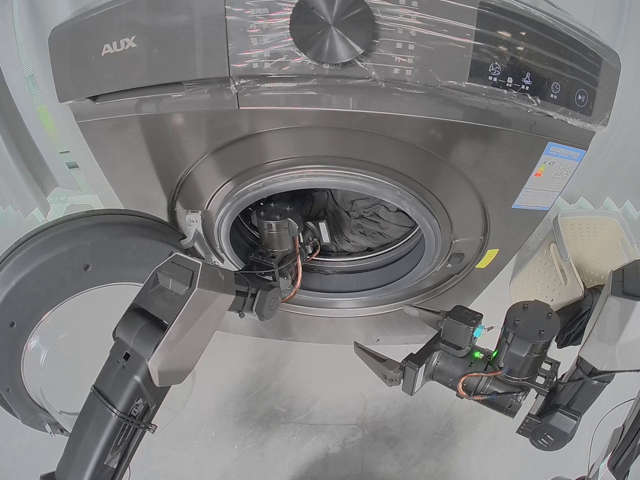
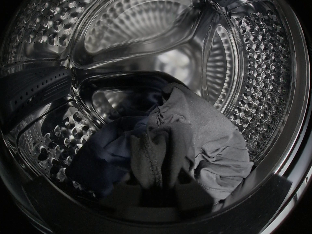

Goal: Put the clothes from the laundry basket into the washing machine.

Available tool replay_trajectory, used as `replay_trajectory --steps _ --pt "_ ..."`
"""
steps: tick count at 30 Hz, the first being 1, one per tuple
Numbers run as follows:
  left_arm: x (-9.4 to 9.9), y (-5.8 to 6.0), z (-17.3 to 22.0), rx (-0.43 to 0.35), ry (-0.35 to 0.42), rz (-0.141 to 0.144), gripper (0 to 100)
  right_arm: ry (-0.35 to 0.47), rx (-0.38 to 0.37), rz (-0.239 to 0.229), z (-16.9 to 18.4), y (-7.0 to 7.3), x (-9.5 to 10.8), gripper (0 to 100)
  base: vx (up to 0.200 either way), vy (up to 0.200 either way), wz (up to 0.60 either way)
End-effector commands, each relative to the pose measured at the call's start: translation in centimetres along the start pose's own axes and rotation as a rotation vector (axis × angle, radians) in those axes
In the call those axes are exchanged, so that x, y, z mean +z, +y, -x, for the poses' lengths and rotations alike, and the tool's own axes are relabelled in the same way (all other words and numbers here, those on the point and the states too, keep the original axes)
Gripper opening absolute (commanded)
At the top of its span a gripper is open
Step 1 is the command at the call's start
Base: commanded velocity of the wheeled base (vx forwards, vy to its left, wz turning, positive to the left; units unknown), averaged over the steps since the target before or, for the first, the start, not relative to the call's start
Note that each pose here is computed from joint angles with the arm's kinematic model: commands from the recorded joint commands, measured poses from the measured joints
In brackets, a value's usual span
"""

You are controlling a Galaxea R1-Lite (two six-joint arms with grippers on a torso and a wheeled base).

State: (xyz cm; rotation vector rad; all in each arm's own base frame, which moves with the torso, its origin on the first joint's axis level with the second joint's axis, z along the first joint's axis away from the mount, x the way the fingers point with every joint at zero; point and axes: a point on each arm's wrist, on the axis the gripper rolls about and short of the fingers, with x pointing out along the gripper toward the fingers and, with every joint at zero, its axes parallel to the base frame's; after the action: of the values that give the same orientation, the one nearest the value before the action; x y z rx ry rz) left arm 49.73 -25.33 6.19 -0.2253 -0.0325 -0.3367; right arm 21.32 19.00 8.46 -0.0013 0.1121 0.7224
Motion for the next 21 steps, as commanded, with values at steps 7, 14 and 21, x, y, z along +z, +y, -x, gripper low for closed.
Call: replay_trajectory --steps 7,14,21 --pt "0.9 -2.3 0.4 -0.032 -0.012 0.018 100 0.007 0.0 0.0 -0.1 0.0 -0.2 100 0.0 0.0 0.0" --pt "1.1 -4.4 3.2 -0.062 0.081 -0.002 100 0.007 -0.012 0.0 -0.1 -0.4 -0.2 100 0.0 0.0 0.0" --pt "-0.1 -4.9 7.1 -0.094 0.152 -0.071 100 0.004 -0.015 0.0 0.0 -0.5 -0.1 100 0.0 0.0 0.0"
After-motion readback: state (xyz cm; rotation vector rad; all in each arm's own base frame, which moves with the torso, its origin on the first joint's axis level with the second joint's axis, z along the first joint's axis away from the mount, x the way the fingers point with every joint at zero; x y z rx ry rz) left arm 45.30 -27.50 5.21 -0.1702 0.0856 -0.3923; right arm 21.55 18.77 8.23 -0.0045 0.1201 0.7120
